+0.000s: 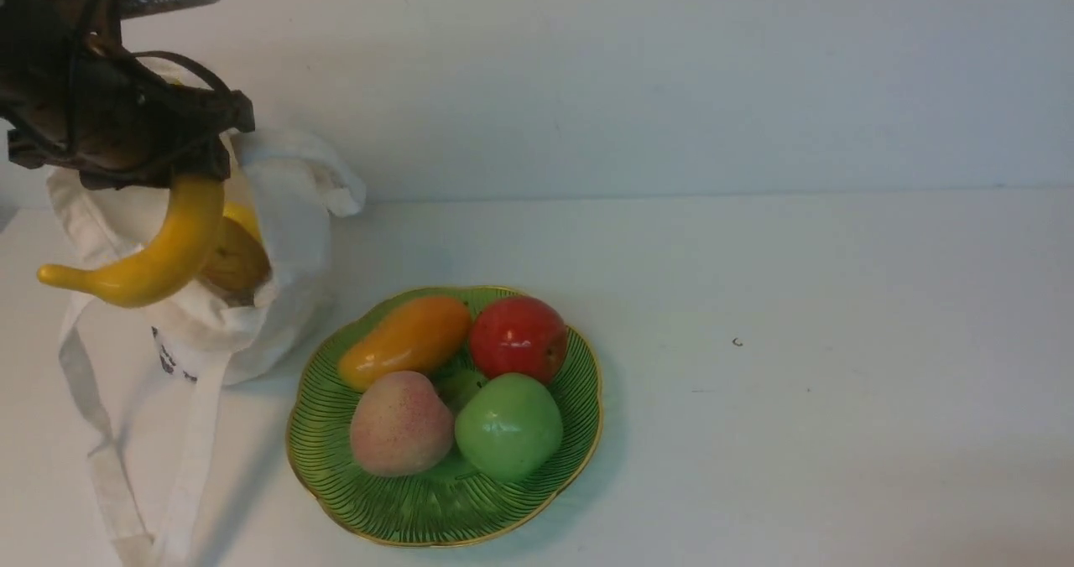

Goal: Take the fruit out of the cloth bag on the white table and place them on a plate.
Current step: 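Place the banana on the plate with the left gripper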

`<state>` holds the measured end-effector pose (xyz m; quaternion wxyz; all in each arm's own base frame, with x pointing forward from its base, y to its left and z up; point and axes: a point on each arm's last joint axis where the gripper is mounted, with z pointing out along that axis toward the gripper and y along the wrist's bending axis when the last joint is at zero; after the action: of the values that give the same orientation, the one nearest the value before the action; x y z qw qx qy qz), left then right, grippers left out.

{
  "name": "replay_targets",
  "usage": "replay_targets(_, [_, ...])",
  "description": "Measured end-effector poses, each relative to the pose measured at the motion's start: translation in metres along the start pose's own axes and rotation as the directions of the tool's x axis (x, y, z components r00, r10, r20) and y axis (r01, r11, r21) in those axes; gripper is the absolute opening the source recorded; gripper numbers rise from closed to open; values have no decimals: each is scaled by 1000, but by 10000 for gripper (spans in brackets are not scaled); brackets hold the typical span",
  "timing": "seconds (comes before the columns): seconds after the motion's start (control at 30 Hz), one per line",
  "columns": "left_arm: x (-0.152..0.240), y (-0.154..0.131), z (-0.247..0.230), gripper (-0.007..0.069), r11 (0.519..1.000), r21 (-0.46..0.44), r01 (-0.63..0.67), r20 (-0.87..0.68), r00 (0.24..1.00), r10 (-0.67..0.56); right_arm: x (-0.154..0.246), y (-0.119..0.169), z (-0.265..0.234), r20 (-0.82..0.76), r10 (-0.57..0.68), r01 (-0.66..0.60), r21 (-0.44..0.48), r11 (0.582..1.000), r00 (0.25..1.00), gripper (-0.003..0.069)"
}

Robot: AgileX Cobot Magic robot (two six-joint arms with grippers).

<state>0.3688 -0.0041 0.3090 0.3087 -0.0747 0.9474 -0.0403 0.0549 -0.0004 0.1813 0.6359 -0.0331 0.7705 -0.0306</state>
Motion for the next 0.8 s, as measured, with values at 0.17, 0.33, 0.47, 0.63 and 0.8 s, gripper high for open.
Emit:
replay_targets(0.17, [11,3,36,307,1000,-25,-4,-129,992,0,0,0,0,0,0,0,0,1000,1000,-15])
replay_targets(0.33, [22,6,62,307,999,-46,-11,-234,972,0,0,0,0,0,-1,1,0,1000,1000,-15])
replay_targets(0.47, [26,7,48,307,998,-44,-49,-290,956,34,0,0,0,0,-2,2,0,1000,1000,-15])
replay_targets(0.63, [19,1,-11,307,994,5,-114,-245,963,111,0,0,0,0,-2,2,0,1000,1000,-15])
replay_targets(0.8, [26,-15,-82,307,978,179,-110,-163,977,140,0,0,0,0,-3,3,0,1000,1000,-15])
